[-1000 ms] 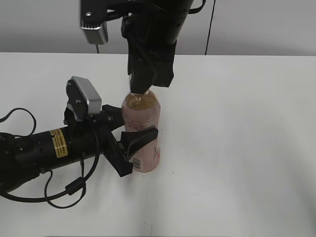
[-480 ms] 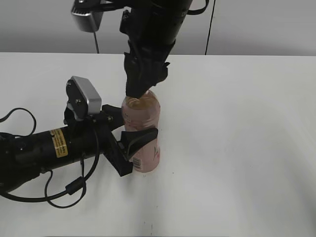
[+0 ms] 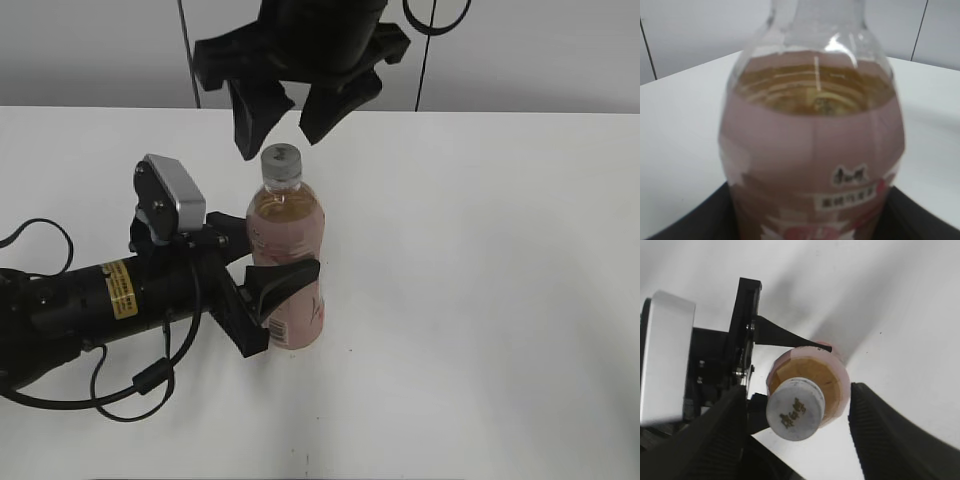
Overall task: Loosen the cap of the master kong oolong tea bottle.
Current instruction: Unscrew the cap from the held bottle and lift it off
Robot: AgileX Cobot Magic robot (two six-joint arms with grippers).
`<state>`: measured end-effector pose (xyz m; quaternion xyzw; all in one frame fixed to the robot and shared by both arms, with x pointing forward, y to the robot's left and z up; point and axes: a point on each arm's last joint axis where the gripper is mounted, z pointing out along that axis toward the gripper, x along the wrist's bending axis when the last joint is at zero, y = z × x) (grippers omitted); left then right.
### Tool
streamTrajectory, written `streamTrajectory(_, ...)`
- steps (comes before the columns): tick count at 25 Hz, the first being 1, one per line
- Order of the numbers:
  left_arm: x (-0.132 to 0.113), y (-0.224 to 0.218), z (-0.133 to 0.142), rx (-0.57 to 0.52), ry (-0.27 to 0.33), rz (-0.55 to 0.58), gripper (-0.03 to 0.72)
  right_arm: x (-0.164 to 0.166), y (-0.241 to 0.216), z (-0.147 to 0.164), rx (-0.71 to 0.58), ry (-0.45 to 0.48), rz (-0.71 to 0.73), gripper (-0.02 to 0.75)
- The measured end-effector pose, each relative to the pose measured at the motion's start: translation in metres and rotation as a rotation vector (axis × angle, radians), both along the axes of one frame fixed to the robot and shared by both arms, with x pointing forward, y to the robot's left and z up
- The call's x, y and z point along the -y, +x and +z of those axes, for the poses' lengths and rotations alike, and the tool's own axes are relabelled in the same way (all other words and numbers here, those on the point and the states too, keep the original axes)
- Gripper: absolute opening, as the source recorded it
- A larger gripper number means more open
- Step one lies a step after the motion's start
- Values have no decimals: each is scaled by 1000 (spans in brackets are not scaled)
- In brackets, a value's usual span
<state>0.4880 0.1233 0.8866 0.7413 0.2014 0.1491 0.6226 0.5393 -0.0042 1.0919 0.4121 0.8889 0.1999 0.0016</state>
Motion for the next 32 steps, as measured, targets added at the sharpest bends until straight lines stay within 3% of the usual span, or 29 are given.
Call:
streamTrajectory(6,0,0,0,0,0,0,392,-1,-1,0,-72,41,-148,481)
streamTrajectory(19,0,0,0,0,0,0,391,-2,-4,-9,-88,11,-154,445)
streamTrajectory(29,0,0,0,0,0,0,391,-4,-1,-16,-96,-6,-156,296)
streamTrajectory(32,0,0,0,0,0,0,391,-4,-1,-16,-85,-11,-128,287)
